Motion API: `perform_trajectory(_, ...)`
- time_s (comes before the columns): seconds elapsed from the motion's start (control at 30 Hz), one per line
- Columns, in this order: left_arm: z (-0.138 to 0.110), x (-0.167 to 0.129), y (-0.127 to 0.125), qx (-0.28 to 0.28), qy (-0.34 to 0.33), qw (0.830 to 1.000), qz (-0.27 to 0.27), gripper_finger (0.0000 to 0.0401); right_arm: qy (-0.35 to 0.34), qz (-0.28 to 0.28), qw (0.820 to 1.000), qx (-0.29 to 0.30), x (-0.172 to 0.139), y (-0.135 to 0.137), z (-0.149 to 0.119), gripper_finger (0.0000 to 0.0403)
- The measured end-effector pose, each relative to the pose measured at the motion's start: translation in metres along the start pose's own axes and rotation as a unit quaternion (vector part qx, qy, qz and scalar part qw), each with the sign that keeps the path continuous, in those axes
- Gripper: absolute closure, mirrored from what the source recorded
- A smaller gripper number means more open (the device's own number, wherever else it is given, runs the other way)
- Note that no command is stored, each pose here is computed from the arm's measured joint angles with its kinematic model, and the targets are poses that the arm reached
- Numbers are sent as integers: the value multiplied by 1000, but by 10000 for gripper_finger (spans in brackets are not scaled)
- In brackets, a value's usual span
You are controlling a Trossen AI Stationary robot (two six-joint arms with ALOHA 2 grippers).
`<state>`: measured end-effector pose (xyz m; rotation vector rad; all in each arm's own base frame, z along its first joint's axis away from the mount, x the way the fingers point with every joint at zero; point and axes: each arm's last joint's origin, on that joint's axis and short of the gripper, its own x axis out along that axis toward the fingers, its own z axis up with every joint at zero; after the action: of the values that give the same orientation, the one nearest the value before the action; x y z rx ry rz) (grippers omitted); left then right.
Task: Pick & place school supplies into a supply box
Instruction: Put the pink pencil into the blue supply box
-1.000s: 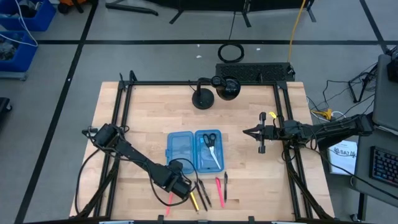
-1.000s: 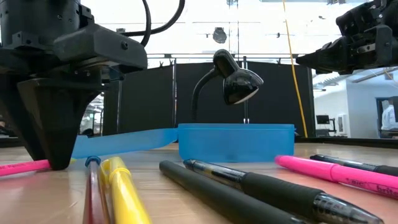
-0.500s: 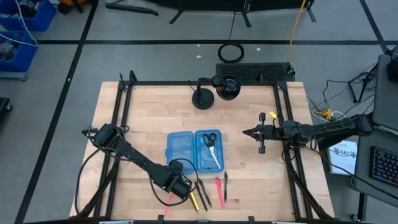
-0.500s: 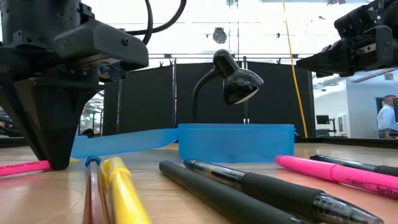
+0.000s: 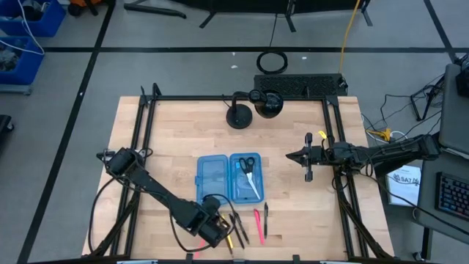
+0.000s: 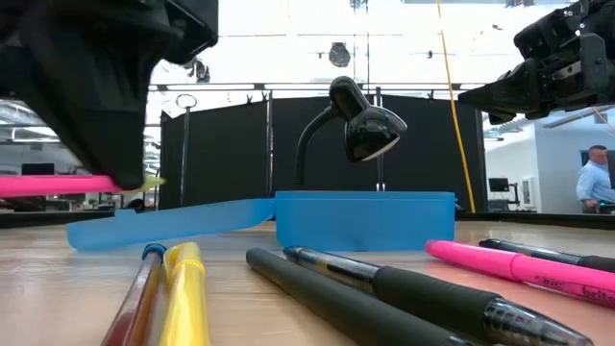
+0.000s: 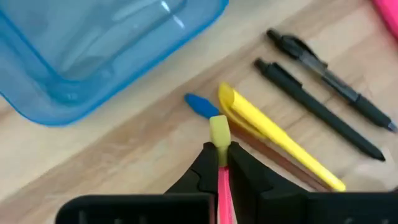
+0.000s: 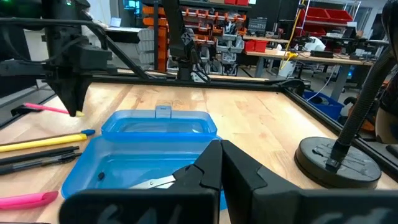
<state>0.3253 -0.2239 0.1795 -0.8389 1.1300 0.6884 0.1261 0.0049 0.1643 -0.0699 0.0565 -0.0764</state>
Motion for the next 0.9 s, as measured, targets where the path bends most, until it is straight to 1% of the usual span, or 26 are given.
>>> perform_trajectory(0.17,7,-7,-8,18,-41,999,-18,388,0,0,1000,0,0,0,0,403)
perform_trajectory(0.23,16,-9,-11,18,-57,998,-21,386,0,0,1000,0,0,0,0,403)
perform_trajectory(0.3,30,-11,-16,5,-71,997,-30,380,0,0,1000,0,0,0,0,403)
perform_trajectory(0.37,47,-15,-21,-15,-78,996,-40,377,1,0,1000,0,0,0,0,403)
perform_trajectory(0.47,75,-19,-27,-15,-91,994,-55,381,1,0,1000,0,0,0,0,403)
perform_trajectory(0.6,119,-26,-30,-25,-114,991,-68,389,-2,0,1000,0,0,0,0,403)
perform_trajectory(0.7,154,-33,-32,-5,-135,987,-85,386,-2,0,1000,1,0,0,0,403)
perform_trajectory(0.8,187,-38,-27,9,-154,984,-88,373,-2,0,1000,0,0,0,0,403)
perform_trajectory(0.9,214,-36,-16,-17,-155,984,-82,372,-2,0,1000,0,0,0,0,403)
